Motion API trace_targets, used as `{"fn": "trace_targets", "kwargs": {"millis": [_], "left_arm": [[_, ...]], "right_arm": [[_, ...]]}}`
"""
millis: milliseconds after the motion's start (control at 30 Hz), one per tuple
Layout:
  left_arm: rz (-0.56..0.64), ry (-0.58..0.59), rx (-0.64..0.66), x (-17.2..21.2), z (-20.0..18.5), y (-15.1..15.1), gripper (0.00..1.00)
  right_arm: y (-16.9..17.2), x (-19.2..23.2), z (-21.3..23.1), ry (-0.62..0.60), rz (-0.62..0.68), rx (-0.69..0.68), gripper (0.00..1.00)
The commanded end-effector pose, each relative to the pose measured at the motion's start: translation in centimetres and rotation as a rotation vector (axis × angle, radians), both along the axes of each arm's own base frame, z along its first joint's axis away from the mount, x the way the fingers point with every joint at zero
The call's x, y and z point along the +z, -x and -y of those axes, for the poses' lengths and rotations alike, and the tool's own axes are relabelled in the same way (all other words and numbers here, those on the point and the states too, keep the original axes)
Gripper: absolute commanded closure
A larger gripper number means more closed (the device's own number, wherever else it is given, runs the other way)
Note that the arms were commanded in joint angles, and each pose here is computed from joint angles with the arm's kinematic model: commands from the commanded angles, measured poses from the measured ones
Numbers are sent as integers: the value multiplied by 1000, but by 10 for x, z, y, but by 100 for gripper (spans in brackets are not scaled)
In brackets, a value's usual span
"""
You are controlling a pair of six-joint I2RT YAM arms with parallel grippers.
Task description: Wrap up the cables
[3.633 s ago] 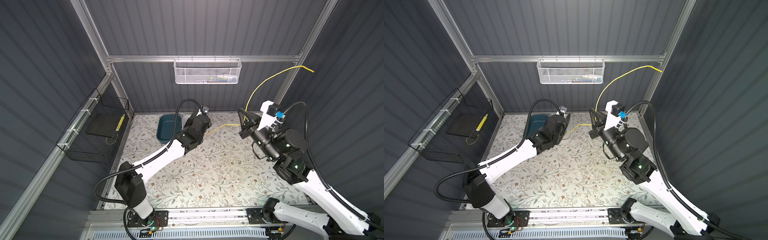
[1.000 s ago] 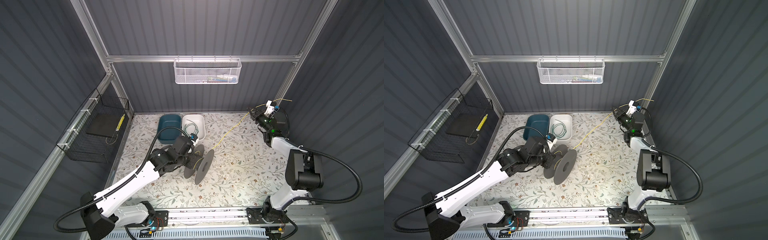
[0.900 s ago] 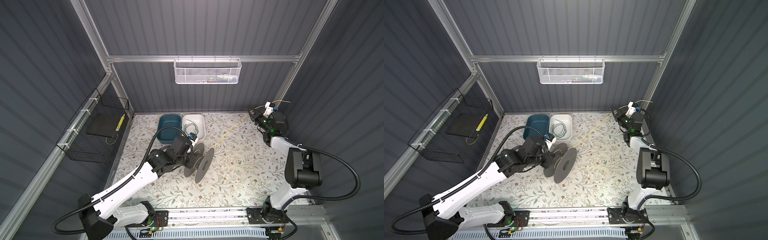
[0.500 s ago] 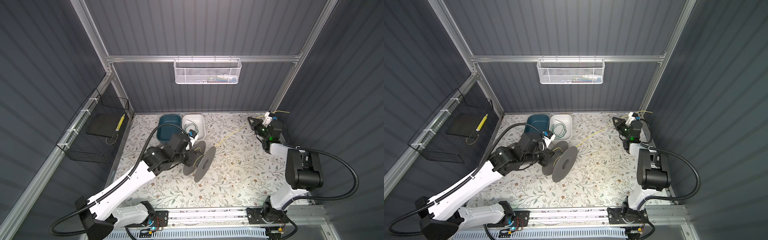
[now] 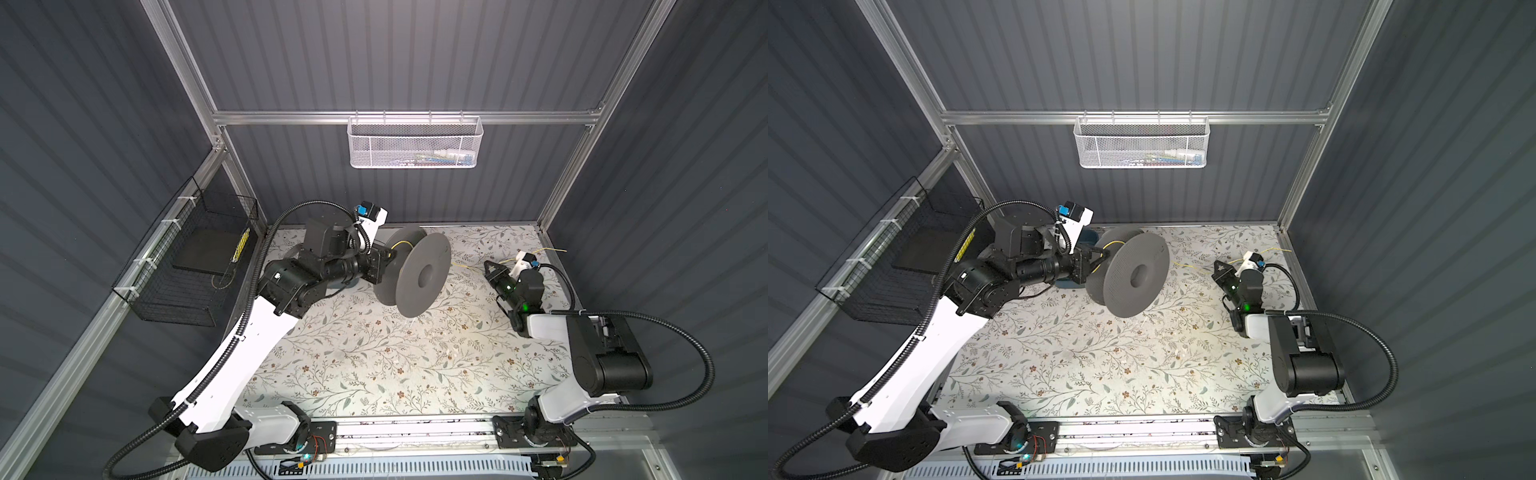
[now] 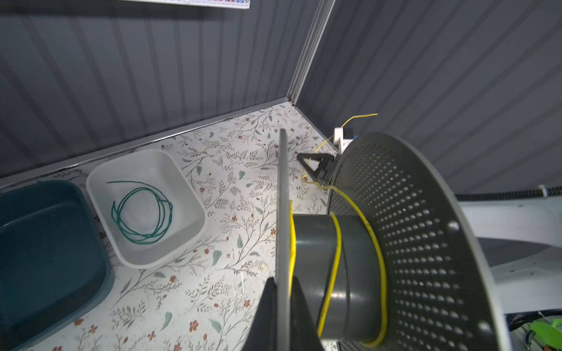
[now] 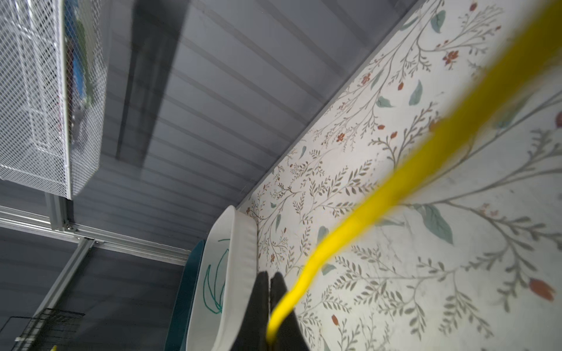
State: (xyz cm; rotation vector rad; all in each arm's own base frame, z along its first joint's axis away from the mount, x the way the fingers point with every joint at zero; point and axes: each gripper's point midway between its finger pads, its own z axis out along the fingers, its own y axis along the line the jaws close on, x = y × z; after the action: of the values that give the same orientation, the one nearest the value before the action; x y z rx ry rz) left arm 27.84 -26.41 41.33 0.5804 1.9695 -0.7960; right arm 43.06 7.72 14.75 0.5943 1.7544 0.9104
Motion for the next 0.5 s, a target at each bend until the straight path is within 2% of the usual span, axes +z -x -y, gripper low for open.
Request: {"fn": "trace_targets", "kwargs": {"millis": [0,167,333,467], "left_arm": [[153,221,62,71,-2,-19,100],[187,299,232,81,-16,-55,100],[225,234,474,60,-38,-99,100],[259,169,618,32,-48,-130,100]], "right_arm": [[14,8,-21,76,56,6,100],[43,8,-68,121,78,93,100],[75,27,-109,160,132,183,100],[100,62,-141,222,217,261,100]]}}
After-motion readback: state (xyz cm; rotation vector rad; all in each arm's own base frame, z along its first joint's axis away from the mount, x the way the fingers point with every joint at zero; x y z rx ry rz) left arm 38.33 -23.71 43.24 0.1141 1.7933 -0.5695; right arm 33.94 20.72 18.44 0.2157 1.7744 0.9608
